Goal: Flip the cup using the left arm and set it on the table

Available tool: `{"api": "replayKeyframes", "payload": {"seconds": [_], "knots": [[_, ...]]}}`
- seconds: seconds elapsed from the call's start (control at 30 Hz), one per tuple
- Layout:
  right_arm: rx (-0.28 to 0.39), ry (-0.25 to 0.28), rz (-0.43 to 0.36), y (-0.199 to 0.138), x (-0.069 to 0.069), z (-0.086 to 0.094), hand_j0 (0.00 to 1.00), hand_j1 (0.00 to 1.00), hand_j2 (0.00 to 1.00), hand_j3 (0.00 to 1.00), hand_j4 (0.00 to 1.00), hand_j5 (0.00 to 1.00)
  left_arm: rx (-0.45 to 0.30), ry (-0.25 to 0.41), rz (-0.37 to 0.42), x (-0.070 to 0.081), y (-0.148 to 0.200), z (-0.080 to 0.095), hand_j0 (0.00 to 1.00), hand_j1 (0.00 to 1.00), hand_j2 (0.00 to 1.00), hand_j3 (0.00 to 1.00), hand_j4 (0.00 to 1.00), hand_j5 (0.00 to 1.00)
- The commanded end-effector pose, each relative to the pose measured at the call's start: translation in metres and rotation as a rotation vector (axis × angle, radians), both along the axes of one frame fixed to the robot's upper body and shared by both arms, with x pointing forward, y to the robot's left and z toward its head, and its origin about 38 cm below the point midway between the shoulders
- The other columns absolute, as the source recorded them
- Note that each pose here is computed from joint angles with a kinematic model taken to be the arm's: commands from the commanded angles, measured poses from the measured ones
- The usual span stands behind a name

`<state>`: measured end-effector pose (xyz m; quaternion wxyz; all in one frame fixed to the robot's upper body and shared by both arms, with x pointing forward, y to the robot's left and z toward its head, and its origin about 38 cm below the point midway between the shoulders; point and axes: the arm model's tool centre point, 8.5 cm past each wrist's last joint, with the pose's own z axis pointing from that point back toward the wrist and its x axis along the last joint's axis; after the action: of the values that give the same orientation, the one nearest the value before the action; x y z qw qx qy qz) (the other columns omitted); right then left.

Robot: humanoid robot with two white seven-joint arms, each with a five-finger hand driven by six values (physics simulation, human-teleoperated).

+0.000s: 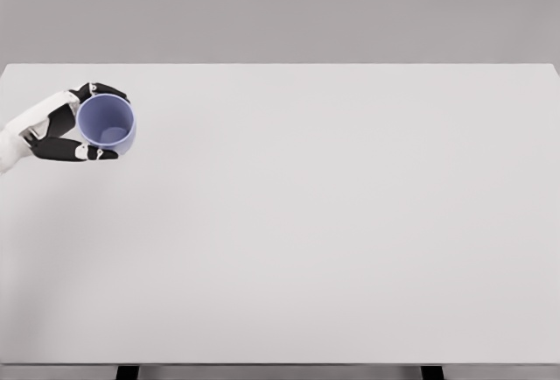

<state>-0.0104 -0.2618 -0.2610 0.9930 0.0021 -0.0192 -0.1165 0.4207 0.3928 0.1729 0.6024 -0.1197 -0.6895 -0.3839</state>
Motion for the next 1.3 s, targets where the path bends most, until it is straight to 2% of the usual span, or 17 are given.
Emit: {"api": "replayKeyframes", "payload": {"seconds": [0.0,0.1,0.27,0.4,0.47,0.7,1.1,1.27], "knots": [[0.000,0.000,0.000,0.000,0.000,0.000,1.00,1.00,1.00,1.00,1.00,1.00,-0.016,-0.003,-0.002,0.000,-0.001,0.003,0.54,0.54,0.54,0.54,0.54,0.54],[0.000,-0.001,0.000,0.000,0.000,0.000,1.00,1.00,1.00,1.00,1.00,1.00,-0.049,0.023,0.004,-0.005,-0.001,-0.007,0.54,0.54,0.54,0.54,0.54,0.54],[0.000,0.000,0.000,0.000,0.000,0.000,1.00,1.00,1.00,1.00,1.00,1.00,-0.058,0.060,0.003,-0.015,-0.003,-0.023,0.54,0.54,0.54,0.54,0.54,0.54],[0.000,0.000,0.000,0.000,0.000,0.000,1.00,1.00,1.00,1.00,1.00,1.00,-0.074,0.066,0.001,-0.016,-0.006,-0.027,0.54,0.54,0.54,0.54,0.54,0.54],[0.000,0.000,0.000,0.000,0.000,0.000,1.00,1.00,1.00,1.00,1.00,1.00,-0.088,0.086,0.008,-0.023,-0.004,-0.034,0.54,0.54,0.54,0.54,0.54,0.54],[0.000,-0.001,0.000,0.000,0.000,0.000,1.00,1.00,1.00,1.00,1.00,1.00,-0.096,0.117,0.004,-0.031,-0.007,-0.047,0.55,0.55,0.55,0.55,0.55,0.55],[0.000,0.000,0.000,0.000,0.000,0.000,1.00,1.00,1.00,1.00,1.00,1.00,-0.112,0.157,0.002,-0.041,-0.013,-0.066,0.55,0.55,0.55,0.55,0.55,0.55],[0.000,-0.001,0.000,0.000,0.000,0.000,1.00,1.00,1.00,1.00,1.00,1.00,-0.109,0.158,0.000,-0.041,-0.014,-0.066,0.62,0.62,0.62,0.62,0.62,0.62]]}}
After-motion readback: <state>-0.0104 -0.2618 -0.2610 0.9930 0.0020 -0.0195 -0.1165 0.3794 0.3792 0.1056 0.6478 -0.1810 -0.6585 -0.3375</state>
